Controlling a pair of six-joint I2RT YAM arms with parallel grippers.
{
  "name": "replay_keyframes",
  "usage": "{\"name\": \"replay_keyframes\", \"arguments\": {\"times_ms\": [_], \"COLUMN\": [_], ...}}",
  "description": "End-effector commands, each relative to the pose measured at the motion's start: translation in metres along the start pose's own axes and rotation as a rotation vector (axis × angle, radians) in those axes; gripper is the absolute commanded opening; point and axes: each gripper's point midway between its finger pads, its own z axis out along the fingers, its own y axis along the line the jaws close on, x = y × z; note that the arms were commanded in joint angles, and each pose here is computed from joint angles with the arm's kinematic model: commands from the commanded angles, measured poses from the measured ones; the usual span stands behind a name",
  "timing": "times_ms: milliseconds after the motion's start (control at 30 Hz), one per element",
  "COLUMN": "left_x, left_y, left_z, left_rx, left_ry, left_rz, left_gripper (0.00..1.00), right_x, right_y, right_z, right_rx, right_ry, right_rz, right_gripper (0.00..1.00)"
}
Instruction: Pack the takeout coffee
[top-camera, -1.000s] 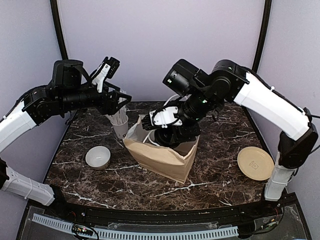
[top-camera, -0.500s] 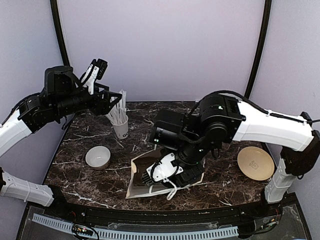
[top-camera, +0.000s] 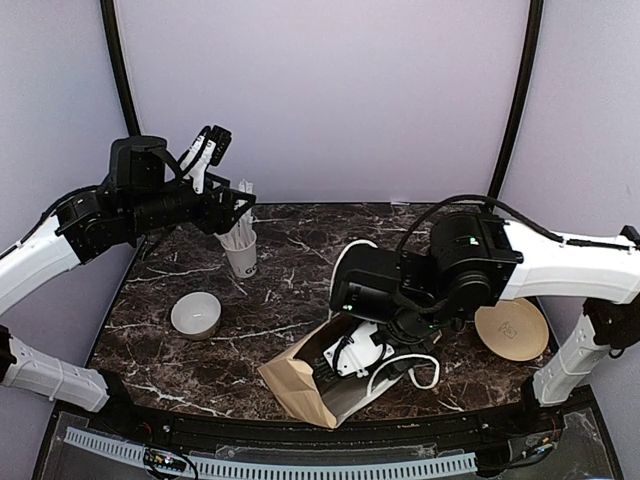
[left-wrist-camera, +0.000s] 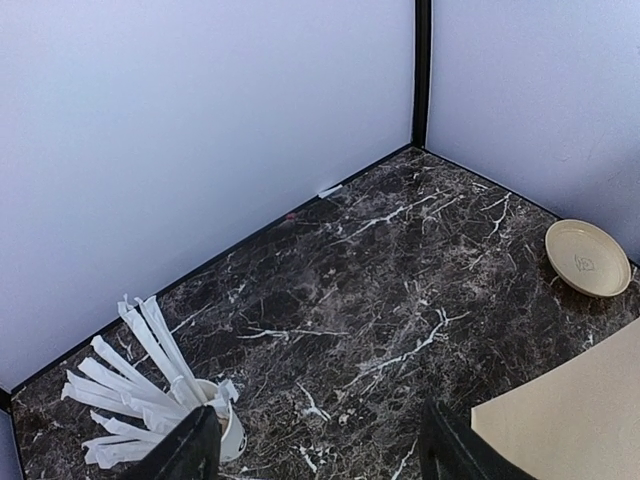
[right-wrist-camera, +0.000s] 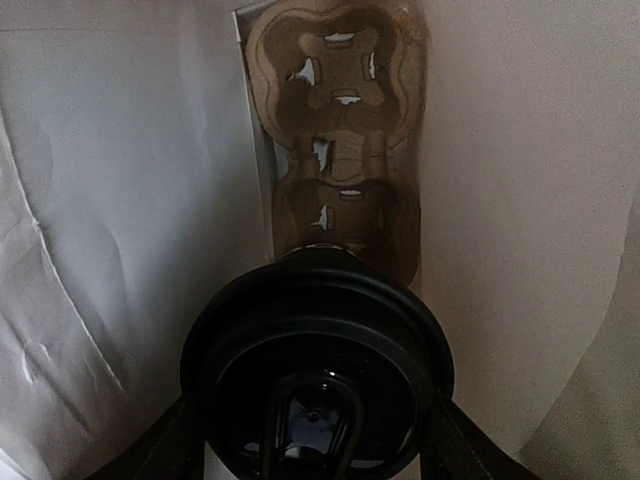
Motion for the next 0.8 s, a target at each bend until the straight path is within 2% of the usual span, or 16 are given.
{"name": "replay_keyframes", "arguments": {"times_ms": [0, 167, 333, 567, 767], "left_x": [-0.009, -0.011, -0.015, -0.011, -0.005], "left_y": [0.001, 0.001, 0.003, -0.002, -0.005], "left_z": [0.005, 0.008, 0.013, 0.026, 0.042], "left_rx": [0.004, 0.005, 0.000, 0.024, 0.039], "left_ry": [-0.019, -0.001, 0.009, 0.038, 0.078], "left_rz": [-0.008, -0.004, -0.004, 0.003, 0.013], "left_gripper": [0.70, 0.70, 0.71, 0.71, 0.70], "right_x": [-0.007, -0.002, 0.001, 0.009, 0.017], "right_y": [-0.008, 0.010, 0.020, 0.007, 0.005], "right_z": [-0.012, -0.013, -0.014, -0.006, 0.002], "right_rx": [0.108, 0.175, 0.209, 0.345, 0.390], "right_ry": [-0.101, -0.233, -0.299, -0.283, -0.251], "right_rz": [-0.022, -0.065, -0.083, -0.049, -0.034], "right_gripper": [0.46, 0.46, 0.46, 0.47, 0.48]}}
